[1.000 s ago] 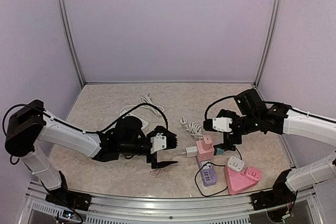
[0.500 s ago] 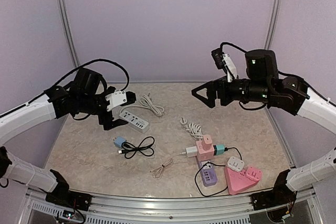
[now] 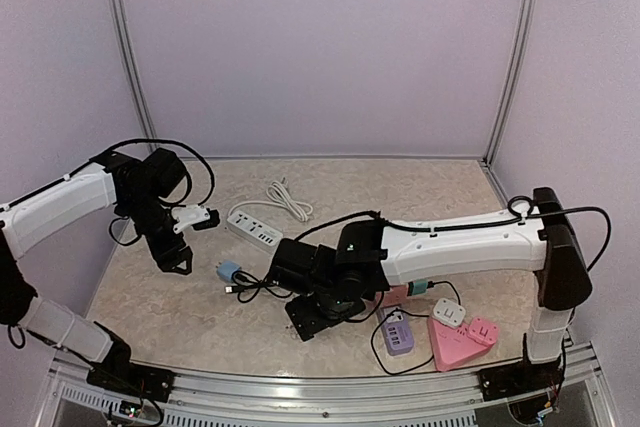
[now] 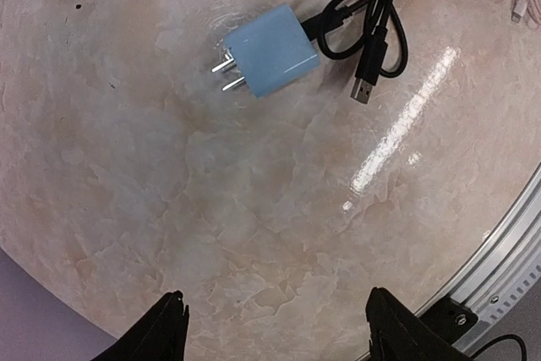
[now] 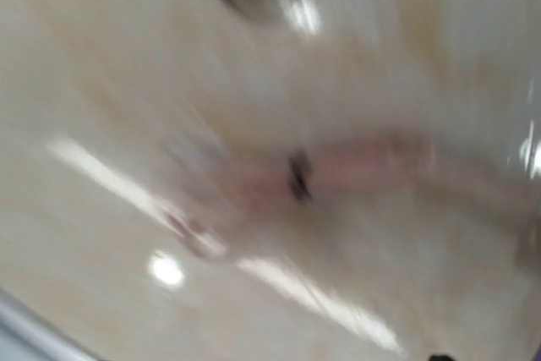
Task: Insert the plug
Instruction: Move the socket to the center of the board.
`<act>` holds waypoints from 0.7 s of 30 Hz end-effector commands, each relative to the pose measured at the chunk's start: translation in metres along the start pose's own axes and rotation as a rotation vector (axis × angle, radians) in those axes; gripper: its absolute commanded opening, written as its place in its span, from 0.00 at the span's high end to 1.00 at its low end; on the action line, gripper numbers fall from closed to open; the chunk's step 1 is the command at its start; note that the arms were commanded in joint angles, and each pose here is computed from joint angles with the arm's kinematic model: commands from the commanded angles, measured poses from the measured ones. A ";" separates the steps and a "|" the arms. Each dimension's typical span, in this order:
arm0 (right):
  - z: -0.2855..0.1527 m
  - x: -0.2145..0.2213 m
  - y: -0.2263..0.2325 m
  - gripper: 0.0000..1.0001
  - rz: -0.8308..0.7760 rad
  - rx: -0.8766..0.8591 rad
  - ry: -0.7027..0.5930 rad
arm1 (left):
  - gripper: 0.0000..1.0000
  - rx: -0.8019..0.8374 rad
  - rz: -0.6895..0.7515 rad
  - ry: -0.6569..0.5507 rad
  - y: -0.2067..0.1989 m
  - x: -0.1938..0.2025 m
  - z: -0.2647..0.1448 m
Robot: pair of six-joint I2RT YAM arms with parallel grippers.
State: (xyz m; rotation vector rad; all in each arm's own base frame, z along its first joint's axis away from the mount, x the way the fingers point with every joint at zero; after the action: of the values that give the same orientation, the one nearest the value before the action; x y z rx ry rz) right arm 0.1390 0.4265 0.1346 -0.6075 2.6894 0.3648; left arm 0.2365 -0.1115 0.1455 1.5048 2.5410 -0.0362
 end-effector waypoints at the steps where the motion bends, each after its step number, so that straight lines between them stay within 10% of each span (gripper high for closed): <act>1: 0.027 0.057 -0.042 0.21 0.018 0.251 0.188 | 0.28 -0.075 -0.064 -0.105 0.013 -0.014 -0.002; 16: 0.067 0.023 -0.201 0.14 0.087 0.522 0.258 | 0.24 -0.003 0.135 -0.148 0.081 -0.119 0.035; 21: 0.063 -0.016 -0.201 0.09 0.037 0.456 0.194 | 0.17 0.024 0.407 -0.222 0.076 -0.147 0.048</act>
State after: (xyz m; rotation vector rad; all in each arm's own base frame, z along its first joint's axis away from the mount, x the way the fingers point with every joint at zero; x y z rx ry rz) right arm 0.2419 0.2779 0.0366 -0.3472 2.9086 -0.2775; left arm 0.3694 -0.1841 0.1242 1.6620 2.3098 -0.1251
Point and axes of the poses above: each gripper's point midway between its finger pads, its own z axis out along the fingers, its own y axis along the line the jaws close on, x = y × z, the point moved 1 cm from there along -z, back along the fingers, and after that the axes turned 5 degrees about z, right-handed, at the moved point
